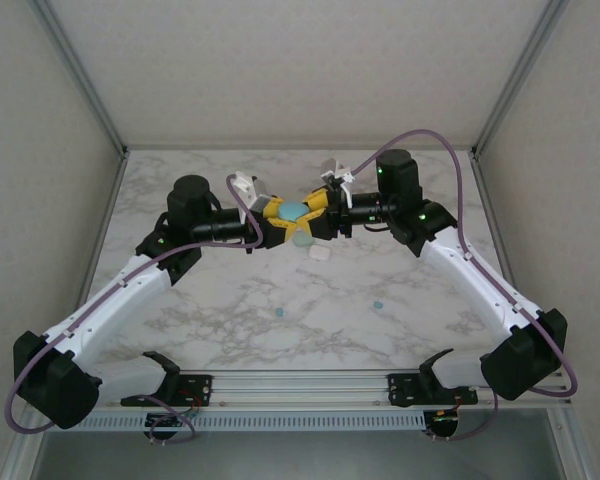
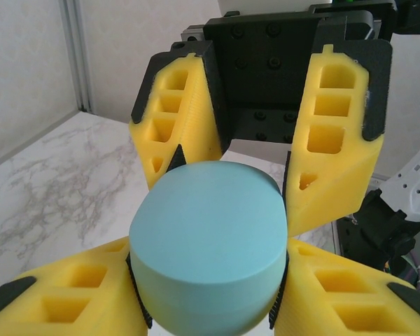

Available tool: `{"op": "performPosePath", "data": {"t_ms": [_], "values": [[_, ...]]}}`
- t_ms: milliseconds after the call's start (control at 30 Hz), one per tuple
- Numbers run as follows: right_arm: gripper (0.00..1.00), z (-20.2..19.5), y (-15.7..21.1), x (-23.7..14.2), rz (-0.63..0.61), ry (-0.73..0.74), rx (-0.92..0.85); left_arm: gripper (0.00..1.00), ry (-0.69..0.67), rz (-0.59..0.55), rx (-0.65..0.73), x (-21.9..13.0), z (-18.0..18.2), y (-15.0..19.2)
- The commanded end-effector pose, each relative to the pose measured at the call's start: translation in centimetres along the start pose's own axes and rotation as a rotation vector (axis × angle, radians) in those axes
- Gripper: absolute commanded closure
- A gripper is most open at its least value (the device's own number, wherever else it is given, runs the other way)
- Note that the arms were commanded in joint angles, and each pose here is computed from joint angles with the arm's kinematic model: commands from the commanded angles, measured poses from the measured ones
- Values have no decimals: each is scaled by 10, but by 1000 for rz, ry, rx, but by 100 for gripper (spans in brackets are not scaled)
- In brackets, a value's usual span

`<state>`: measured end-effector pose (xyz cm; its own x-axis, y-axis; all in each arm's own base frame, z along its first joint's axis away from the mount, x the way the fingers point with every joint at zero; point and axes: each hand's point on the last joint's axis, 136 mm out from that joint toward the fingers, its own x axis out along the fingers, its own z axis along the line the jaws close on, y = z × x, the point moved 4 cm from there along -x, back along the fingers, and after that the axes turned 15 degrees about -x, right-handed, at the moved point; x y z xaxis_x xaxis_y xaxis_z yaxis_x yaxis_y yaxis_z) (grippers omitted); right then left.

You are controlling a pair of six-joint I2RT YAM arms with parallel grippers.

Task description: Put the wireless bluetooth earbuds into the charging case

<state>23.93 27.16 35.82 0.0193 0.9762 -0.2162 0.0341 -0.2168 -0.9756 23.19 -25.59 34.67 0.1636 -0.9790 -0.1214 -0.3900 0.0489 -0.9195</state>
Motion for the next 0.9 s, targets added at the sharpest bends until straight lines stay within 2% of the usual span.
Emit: {"op": "performPosePath", "data": {"t_ms": [0, 567, 867], "values": [[54, -1, 4, 5, 27, -2, 18, 65, 49, -29, 44, 3, -15, -9], [52, -3, -9, 0, -1, 37, 38, 70, 36, -11, 74, 1, -12, -1], [47, -13, -15, -2, 1, 102, 70, 71, 48, -8, 90, 0, -16, 0]]}}
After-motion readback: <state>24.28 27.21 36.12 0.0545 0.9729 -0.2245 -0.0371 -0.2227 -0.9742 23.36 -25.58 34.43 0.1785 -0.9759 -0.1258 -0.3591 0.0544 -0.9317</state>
